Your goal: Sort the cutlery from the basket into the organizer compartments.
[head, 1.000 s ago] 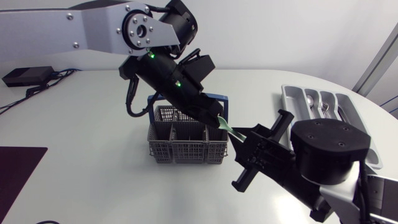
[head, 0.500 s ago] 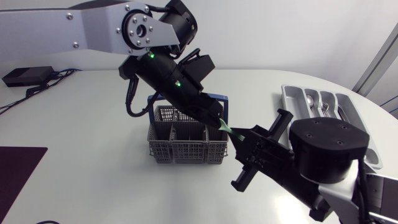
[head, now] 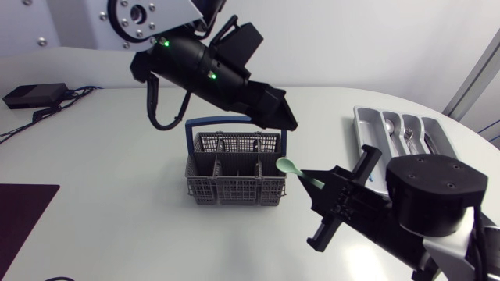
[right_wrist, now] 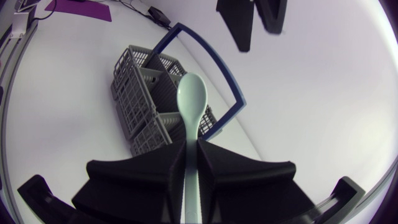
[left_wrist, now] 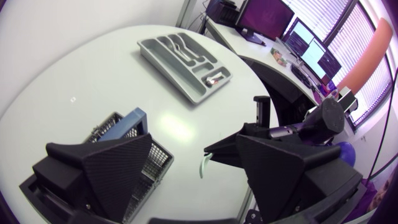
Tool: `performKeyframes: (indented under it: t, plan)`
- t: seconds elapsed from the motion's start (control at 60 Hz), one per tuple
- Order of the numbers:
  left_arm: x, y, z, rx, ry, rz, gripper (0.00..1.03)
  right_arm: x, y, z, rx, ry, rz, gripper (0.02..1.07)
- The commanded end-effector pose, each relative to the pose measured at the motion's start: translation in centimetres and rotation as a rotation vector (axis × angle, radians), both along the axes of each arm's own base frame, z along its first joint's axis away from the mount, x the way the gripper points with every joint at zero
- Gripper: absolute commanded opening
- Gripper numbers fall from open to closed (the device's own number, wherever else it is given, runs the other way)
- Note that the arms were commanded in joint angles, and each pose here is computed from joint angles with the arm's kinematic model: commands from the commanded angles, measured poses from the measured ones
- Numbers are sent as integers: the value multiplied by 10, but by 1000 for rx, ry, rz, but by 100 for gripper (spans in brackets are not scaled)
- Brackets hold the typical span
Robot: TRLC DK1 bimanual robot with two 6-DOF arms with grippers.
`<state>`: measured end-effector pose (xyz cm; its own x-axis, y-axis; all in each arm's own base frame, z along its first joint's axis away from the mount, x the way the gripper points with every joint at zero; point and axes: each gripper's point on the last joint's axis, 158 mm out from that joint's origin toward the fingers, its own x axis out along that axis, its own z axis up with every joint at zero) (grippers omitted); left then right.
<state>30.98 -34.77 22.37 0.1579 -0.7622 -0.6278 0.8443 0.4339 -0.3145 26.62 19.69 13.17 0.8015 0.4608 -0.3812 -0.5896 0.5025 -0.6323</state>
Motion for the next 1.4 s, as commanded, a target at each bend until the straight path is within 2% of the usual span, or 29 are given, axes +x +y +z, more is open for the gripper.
performKeyframes:
  t: [0.0,0.3,0.717,0.9,1.383]
  plan:
    - [5,12,0,-2,-16,48,99,-2,-15,-10,-9,31,-14,10]
    - [38,45,-15,100,-255,203,99,1,-67,-24,-14,180,11,10]
    - [60,97,-33,242,-444,378,99,14,-139,-59,-111,325,15,10]
    - [63,120,-32,281,-505,436,99,25,-179,-75,-118,389,-7,10]
    - [73,168,-50,357,-516,550,99,53,-316,-104,-187,529,-79,10]
